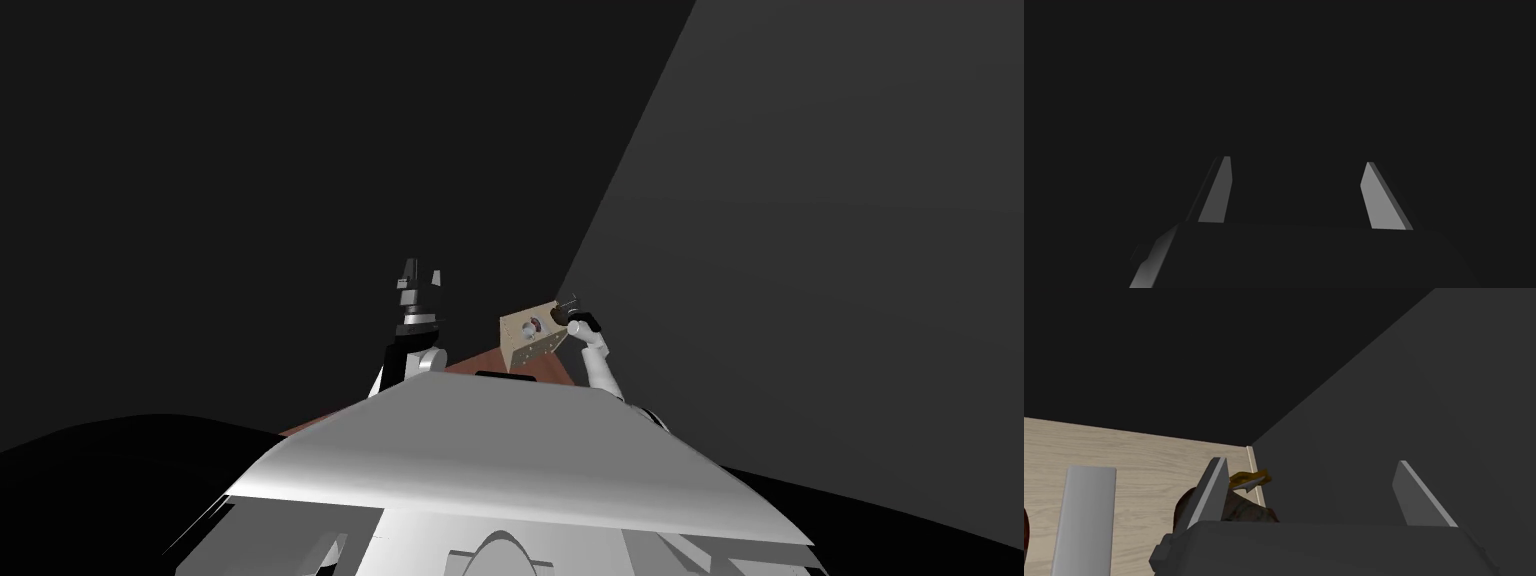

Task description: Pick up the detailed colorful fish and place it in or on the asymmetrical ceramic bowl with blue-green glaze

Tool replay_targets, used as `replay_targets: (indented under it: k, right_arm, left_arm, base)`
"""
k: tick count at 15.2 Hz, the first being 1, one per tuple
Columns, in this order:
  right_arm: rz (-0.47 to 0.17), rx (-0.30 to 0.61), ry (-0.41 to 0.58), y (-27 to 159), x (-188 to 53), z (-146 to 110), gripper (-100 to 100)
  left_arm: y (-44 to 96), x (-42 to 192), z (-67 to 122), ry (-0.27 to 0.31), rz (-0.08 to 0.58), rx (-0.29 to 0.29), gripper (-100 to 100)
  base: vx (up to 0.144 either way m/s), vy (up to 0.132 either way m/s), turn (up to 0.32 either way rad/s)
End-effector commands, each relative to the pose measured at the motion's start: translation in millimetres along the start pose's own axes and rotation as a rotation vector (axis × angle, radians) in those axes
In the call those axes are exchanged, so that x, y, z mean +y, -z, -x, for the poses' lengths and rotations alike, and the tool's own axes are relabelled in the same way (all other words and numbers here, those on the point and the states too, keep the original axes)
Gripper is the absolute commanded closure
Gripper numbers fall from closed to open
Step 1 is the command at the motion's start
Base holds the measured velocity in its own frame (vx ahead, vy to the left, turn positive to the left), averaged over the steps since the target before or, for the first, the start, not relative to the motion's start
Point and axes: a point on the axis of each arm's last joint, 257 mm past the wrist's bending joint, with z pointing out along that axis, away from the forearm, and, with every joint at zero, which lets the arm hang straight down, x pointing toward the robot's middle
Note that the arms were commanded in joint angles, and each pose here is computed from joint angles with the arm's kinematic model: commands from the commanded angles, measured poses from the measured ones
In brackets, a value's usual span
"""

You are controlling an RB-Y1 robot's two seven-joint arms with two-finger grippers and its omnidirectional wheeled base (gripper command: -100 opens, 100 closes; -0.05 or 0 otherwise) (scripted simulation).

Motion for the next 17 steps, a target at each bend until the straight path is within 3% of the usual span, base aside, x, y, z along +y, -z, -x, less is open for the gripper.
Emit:
replay_targets:
  k: [1, 2, 5, 9, 10, 17]
  right_arm:
    - [-0.027, -0.03, -0.024, -3.0, -10.2, 12.7, -100]
    - [-0.052, -0.036, -0.08, -10.7, -12.9, 8.1, -100]
    - [-0.068, -0.065, -0.083, -10.0, -21.8, 22.5, -100]
    - [-0.13, -0.115, -0.196, -21.4, -37.2, 29.9, -100]
    - [-0.142, -0.139, -0.198, -19.7, -44.5, 41.7, -100]
    - [-0.207, -0.22, -0.311, -23.8, -67.0, 60.9, -100]
  left_arm:
    - [0.0, 0.0, 0.0, 0.0, 0.0, 0.0, 0]
    - [0.0, 0.0, 0.0, 0.0, 0.0, 0.0, 0]
    - [0.0, 0.0, 0.0, 0.0, 0.0, 0.0, 0]
    - [0.0, 0.0, 0.0, 0.0, 0.0, 0.0, 0]
    - [0.0, 0.0, 0.0, 0.0, 0.0, 0.0, 0]
    - [0.0, 0.0, 0.0, 0.0, 0.0, 0.0, 0]
  base:
    - [0.012, -0.028, 0.069]
    - [0.005, -0.031, 0.134]
    - [0.004, -0.024, 0.06]
    - [0.006, -0.025, 0.112]
    - [0.002, -0.032, 0.143]
    - [0.003, -0.026, 0.092]
